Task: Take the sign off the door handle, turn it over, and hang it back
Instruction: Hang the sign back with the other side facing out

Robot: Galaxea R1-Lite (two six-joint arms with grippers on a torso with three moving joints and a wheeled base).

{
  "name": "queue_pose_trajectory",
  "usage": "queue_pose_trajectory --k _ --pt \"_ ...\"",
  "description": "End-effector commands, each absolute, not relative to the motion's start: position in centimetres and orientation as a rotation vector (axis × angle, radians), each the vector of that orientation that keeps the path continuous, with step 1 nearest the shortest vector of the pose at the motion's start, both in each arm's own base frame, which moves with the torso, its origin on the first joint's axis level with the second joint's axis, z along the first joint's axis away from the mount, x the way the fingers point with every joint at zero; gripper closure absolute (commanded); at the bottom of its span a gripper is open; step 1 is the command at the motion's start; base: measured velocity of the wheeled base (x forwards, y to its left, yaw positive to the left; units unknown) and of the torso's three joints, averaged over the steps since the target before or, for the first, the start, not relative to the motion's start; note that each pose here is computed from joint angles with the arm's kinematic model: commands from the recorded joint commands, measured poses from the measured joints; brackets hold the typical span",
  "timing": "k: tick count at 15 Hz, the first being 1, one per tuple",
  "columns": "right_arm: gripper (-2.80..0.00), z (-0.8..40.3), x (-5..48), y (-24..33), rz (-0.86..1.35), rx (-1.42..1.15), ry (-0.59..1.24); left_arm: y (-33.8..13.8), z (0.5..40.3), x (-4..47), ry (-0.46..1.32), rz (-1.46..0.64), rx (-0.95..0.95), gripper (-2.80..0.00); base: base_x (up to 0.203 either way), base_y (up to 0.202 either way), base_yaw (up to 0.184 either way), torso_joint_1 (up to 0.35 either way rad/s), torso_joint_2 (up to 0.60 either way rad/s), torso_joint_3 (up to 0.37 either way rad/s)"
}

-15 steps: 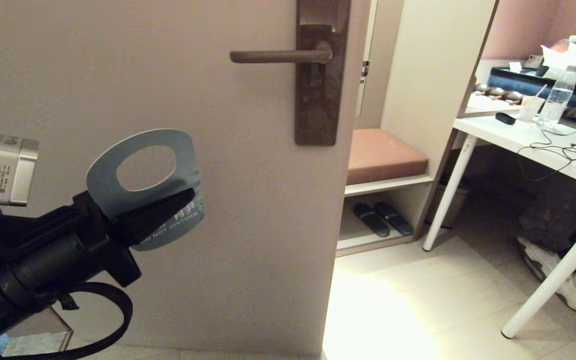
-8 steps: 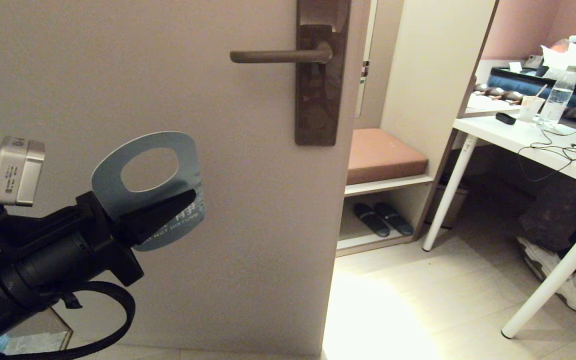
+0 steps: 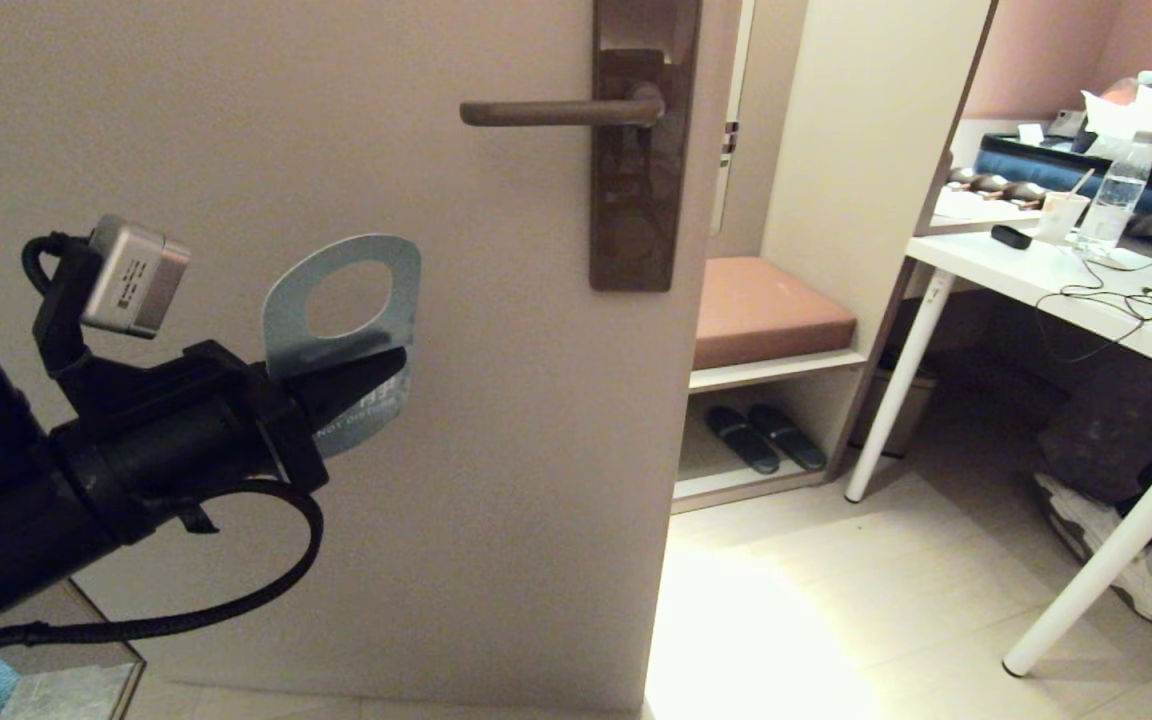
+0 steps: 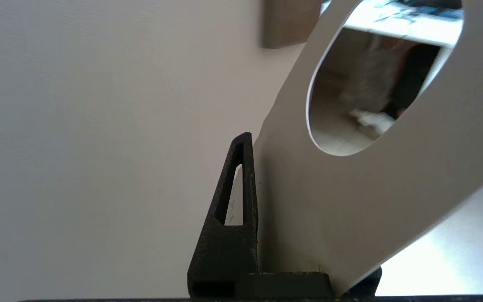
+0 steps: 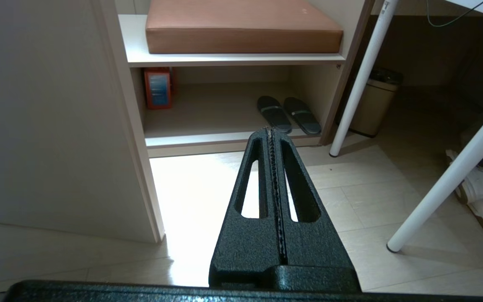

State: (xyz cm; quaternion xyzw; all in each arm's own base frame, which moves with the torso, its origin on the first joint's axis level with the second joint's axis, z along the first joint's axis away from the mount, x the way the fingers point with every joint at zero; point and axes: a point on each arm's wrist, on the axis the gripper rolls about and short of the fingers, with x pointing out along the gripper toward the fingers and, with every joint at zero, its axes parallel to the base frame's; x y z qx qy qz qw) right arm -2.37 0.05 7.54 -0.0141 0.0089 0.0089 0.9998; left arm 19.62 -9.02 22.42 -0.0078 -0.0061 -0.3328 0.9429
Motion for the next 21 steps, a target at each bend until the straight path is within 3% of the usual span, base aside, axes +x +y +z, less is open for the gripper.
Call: queue_pose_trajectory --k 1,10,21 --pt "0.0 7.5 -2.4 0.0 0.019 -0.029 0.02 -9.6 23.7 20.6 0.0 -0.648 -0.005 0.0 0.0 0.0 0.0 0.0 0.0 0.0" --pt "0.0 7.5 -2.4 0.0 0.019 -0.029 0.02 -12.2 26.0 22.0 0.047 -0.454 -0.002 0.0 0.0 0.0 0.0 0.0 0.0 0.0" --pt "0.0 7.5 -2.4 0.0 0.019 -0.029 0.02 -13.9 28.2 20.9 0.097 -0.393 -0.239 0.0 0.0 0.0 0.0 0.0 0.0 0.0"
